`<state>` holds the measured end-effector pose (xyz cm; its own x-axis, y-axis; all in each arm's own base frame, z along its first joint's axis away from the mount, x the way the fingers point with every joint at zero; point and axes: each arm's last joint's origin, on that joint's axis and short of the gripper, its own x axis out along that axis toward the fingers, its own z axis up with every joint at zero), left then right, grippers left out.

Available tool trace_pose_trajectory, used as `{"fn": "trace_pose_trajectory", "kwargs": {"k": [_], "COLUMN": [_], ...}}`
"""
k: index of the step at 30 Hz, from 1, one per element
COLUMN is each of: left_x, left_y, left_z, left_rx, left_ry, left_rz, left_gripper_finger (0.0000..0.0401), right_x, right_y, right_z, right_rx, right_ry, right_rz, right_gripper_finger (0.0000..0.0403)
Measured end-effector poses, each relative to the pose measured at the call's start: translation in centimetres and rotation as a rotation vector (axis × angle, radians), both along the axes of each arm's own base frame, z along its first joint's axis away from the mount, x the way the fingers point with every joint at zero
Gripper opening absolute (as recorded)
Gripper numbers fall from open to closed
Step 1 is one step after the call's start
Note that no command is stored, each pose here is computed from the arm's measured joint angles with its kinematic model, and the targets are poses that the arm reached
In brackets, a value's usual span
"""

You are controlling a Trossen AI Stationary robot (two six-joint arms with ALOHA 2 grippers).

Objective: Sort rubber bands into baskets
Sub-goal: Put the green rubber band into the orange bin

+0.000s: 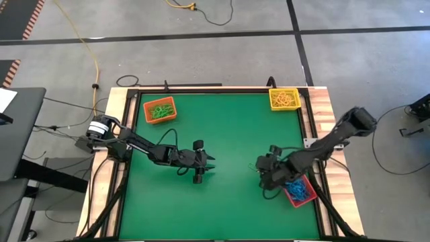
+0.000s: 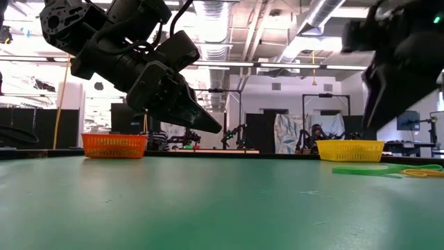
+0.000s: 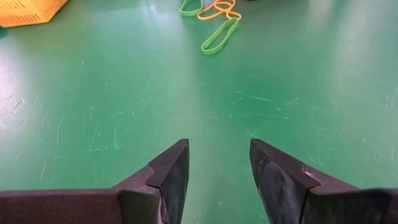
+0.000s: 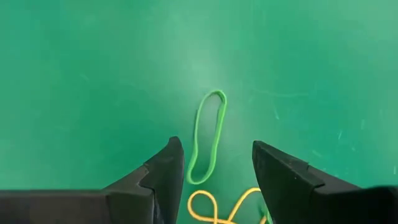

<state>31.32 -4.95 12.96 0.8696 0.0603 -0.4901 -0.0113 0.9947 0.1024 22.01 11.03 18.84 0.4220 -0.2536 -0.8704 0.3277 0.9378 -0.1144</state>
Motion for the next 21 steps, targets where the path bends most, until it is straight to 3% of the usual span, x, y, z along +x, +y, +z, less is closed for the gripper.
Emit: {"fn": "trace_pose_trajectory", "kwargs": {"k": [8, 14, 21], "left_x": [0.0, 0.0, 0.0], "left_y": [0.0, 0.0, 0.0], "left_z": [0.0, 0.0, -0.1], "left_rx": [0.000, 0.001, 0.002], "left_ry": [0.000, 0.004, 0.008], "left_rz": [0.000, 0.000, 0.000], "left_gripper_finger": [0.0160, 0.0160, 0.0160], "right_x": [1.9, 2.5, 2.3], "right_y": [-0.4, -0.9, -1.6], "right_z": [-2.9, -3.8, -5.2], "right_rx": [0.015, 0.008, 0.071], "right_ry": [0.098, 0.118, 0.083], "right_rz": [0.033, 0.016, 0.003], "right_gripper_finger": [0.0218, 0.0218, 0.0205]}}
